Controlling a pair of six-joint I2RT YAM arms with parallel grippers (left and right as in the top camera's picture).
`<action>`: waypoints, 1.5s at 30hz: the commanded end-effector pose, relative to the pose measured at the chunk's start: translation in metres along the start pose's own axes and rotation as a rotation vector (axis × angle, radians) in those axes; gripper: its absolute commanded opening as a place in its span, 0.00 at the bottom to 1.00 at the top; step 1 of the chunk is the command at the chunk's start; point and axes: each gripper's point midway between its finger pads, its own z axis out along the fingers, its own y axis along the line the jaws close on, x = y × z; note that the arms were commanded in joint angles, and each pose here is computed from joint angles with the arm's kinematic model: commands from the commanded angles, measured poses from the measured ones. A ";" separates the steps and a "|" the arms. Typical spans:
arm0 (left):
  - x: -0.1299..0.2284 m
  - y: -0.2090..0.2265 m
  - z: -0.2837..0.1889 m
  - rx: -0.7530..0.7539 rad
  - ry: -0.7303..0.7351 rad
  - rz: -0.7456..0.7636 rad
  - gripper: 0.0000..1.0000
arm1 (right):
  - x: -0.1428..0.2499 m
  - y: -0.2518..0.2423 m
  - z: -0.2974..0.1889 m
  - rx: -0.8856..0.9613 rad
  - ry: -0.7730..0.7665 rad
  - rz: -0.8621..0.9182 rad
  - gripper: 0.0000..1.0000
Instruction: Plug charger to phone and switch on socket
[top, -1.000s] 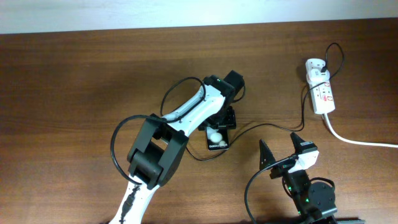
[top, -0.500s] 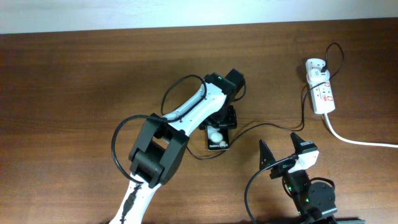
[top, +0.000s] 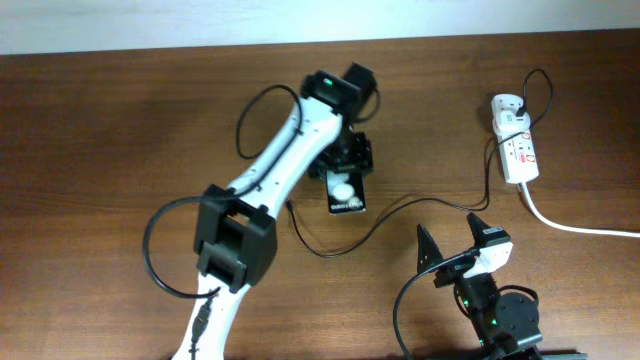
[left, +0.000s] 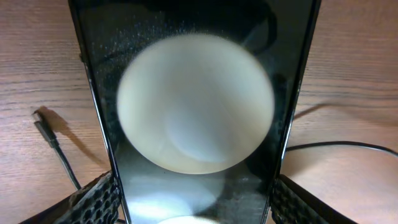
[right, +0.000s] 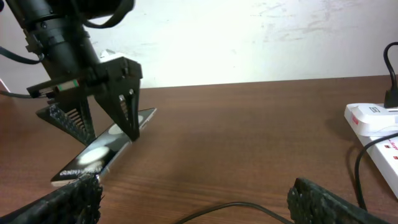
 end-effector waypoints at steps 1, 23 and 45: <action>-0.012 0.009 -0.016 0.168 0.073 -0.058 0.00 | 0.002 -0.002 0.000 0.009 0.004 -0.010 0.99; -0.022 0.026 -0.029 0.276 0.120 -0.125 0.00 | -0.001 0.064 -0.012 -0.376 0.051 0.204 0.99; -0.024 0.025 -0.029 0.280 0.111 -0.122 0.00 | 0.009 0.085 -0.023 -0.479 0.237 0.670 0.99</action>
